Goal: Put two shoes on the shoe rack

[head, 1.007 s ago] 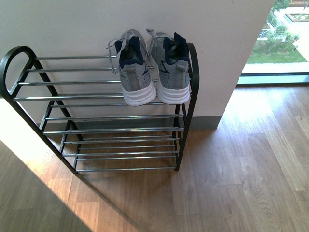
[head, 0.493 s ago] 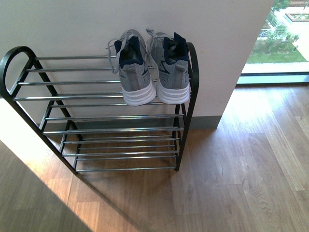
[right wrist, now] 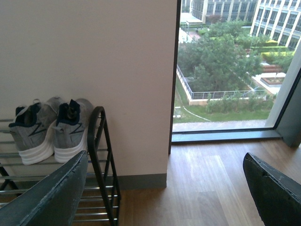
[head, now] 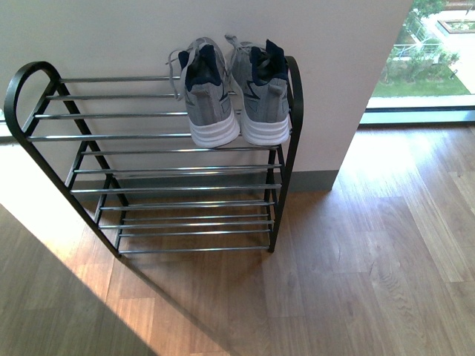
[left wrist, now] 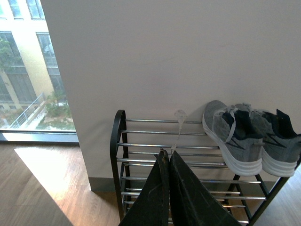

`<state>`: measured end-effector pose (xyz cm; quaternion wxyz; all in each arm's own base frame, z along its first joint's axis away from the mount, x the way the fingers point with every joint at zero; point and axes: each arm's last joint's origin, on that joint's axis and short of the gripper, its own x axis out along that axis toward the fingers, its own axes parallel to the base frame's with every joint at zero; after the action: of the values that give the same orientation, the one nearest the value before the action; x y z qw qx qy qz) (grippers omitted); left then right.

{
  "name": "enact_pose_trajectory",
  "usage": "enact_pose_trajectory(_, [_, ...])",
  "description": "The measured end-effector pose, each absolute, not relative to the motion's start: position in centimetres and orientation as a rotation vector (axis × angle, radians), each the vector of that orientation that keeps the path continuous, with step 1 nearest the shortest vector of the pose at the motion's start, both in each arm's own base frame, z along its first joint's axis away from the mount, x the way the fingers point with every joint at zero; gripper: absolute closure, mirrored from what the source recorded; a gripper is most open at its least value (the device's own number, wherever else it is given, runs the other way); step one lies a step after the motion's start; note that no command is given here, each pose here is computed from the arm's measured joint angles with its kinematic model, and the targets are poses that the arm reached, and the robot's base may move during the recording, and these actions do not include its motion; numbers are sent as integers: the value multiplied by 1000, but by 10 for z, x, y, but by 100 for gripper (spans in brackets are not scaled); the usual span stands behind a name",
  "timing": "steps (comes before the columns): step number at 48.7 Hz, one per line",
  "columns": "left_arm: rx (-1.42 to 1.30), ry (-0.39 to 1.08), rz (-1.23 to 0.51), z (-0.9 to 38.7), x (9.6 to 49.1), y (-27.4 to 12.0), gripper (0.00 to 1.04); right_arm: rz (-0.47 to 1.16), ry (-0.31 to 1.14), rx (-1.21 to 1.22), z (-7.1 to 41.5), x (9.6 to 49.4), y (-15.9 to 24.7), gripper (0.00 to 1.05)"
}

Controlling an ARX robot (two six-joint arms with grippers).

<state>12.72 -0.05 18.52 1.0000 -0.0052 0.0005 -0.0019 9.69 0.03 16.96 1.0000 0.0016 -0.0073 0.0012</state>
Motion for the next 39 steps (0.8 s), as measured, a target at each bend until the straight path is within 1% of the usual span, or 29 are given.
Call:
enact_pose_trajectory(17, [-10, -4, -3, 178, 117, 0, 104, 2, -15, 3, 170, 97, 0, 9])
enact_pose_trajectory(21, [-11, -9, 0, 171, 115, 0, 104, 3, -15, 4, 170, 97, 0, 9])
enact_pose_trajectory(39, [-9, -17, -2, 171, 108, 0, 104, -1, -15, 3, 170, 97, 0, 9])
